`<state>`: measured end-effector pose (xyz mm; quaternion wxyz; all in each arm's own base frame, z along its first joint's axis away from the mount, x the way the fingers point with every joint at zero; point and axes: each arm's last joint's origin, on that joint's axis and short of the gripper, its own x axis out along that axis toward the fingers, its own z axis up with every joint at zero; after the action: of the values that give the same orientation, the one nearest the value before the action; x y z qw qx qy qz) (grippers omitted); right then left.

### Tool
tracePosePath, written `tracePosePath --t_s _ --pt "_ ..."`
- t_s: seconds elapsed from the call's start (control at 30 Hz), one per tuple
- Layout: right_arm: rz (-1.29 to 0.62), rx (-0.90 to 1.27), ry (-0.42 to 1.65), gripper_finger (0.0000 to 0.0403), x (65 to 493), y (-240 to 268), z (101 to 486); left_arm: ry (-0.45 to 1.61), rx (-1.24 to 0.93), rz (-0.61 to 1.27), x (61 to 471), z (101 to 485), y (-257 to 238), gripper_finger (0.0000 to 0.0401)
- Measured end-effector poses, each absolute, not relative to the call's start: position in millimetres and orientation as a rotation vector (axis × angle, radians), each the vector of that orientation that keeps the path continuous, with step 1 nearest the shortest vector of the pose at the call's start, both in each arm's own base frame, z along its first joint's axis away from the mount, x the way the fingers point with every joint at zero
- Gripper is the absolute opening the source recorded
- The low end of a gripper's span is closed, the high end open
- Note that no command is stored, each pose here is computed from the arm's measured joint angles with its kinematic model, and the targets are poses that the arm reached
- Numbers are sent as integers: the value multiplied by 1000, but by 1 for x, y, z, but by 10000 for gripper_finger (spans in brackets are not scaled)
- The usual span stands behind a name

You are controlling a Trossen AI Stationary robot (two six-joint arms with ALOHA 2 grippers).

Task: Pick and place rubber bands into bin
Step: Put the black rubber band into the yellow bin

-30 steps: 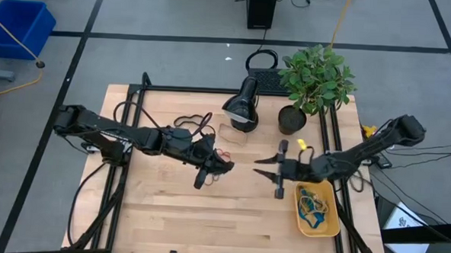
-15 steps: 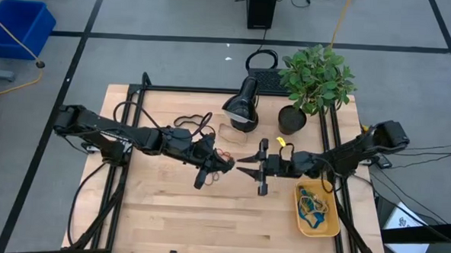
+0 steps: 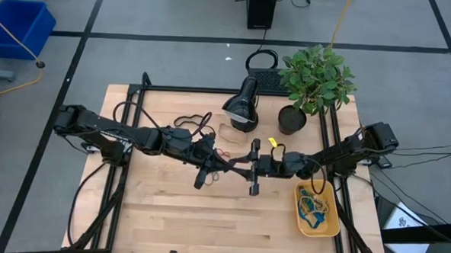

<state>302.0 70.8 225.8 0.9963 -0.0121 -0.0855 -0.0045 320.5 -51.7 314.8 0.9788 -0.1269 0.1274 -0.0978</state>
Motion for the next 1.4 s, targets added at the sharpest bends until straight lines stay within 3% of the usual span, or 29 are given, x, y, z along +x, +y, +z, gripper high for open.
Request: tracePosePath --t_s 0.13,0.37,0.67,0.93,1.13,1.4 --pt "-12 -23 -159 82 302 71 225 257 -256 -197 321 315 -52 15" --pt "-11 -26 -149 8 302 71 224 257 -256 -197 321 315 -52 16" --pt "-9 -17 -139 4 302 71 223 259 -278 -194 320 315 -52 11" --pt "-9 -17 -137 2 302 71 223 259 -280 -194 320 315 -52 79" --pt "-9 -16 -147 1 301 71 225 267 -304 -172 320 314 -51 153" --pt "-14 -26 -171 1 291 69 244 449 -307 -137 315 298 -50 213"
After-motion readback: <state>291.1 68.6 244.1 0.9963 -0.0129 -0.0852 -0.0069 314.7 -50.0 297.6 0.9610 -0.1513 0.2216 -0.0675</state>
